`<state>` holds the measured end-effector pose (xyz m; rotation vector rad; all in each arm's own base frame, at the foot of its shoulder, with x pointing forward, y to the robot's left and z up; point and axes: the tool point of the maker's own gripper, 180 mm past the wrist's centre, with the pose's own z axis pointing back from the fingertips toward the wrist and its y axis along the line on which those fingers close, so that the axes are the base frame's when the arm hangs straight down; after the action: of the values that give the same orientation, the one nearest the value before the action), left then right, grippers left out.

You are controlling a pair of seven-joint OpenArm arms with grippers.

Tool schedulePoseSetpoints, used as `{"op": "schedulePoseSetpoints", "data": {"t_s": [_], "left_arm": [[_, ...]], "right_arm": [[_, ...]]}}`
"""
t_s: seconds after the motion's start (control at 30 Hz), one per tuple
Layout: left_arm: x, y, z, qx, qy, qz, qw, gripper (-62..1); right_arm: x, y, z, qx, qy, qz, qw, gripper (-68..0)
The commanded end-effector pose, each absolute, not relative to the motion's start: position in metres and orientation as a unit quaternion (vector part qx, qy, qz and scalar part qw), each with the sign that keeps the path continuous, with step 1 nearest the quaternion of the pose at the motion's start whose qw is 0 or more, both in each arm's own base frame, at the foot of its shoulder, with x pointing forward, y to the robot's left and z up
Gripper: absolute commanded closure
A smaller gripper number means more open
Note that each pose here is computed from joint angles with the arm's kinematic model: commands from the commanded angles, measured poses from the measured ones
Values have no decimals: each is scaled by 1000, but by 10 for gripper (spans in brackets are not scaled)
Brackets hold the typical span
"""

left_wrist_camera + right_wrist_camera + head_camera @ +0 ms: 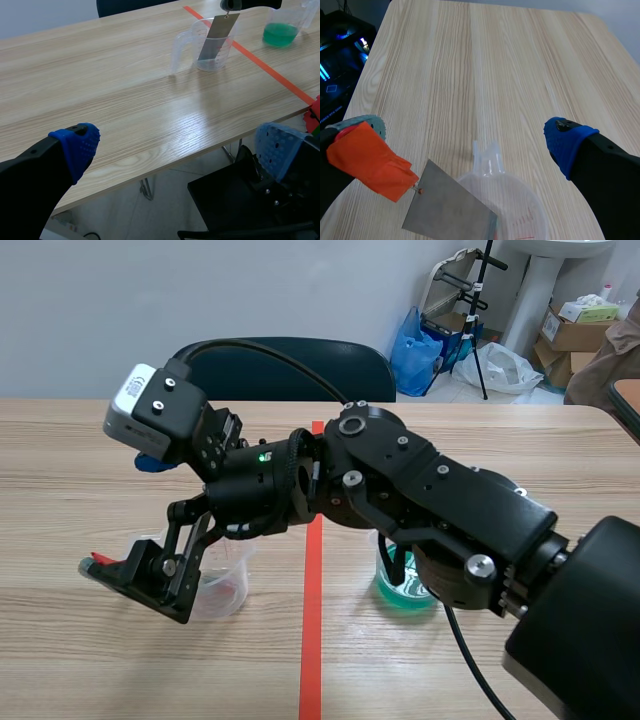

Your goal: Do the redox reaction experiment

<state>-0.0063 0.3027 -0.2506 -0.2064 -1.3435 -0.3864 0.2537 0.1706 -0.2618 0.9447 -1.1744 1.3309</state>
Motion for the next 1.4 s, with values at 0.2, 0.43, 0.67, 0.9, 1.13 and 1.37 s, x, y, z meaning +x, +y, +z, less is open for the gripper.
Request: {"op": "schedulePoseSetpoints", "data": {"t_s": [0.2, 0.43, 0.67, 0.9, 1.13, 1.37], "left_arm": [[5, 300, -241, -85, -661, -163, 727, -623], [10, 291, -244, -39, -703, -138, 696, -623], [17, 267, -231, -3, -742, -149, 654, -623], [42, 238, -239, 0, -721, -167, 673, -623], [70, 221, -225, 26, -725, -160, 669, -623], [82, 216, -228, 36, -708, -170, 684, -623]], "right_arm": [[237, 181, -242, 425, -507, 557, 501, -679], [223, 182, -226, 434, -521, 556, 480, -679], [207, 171, -205, 431, -541, 566, 449, -679], [207, 140, -192, 395, -577, 552, 454, -679], [223, 97, -177, 372, -612, 502, 486, -679], [240, 52, -175, 333, -631, 463, 527, -679]]}}
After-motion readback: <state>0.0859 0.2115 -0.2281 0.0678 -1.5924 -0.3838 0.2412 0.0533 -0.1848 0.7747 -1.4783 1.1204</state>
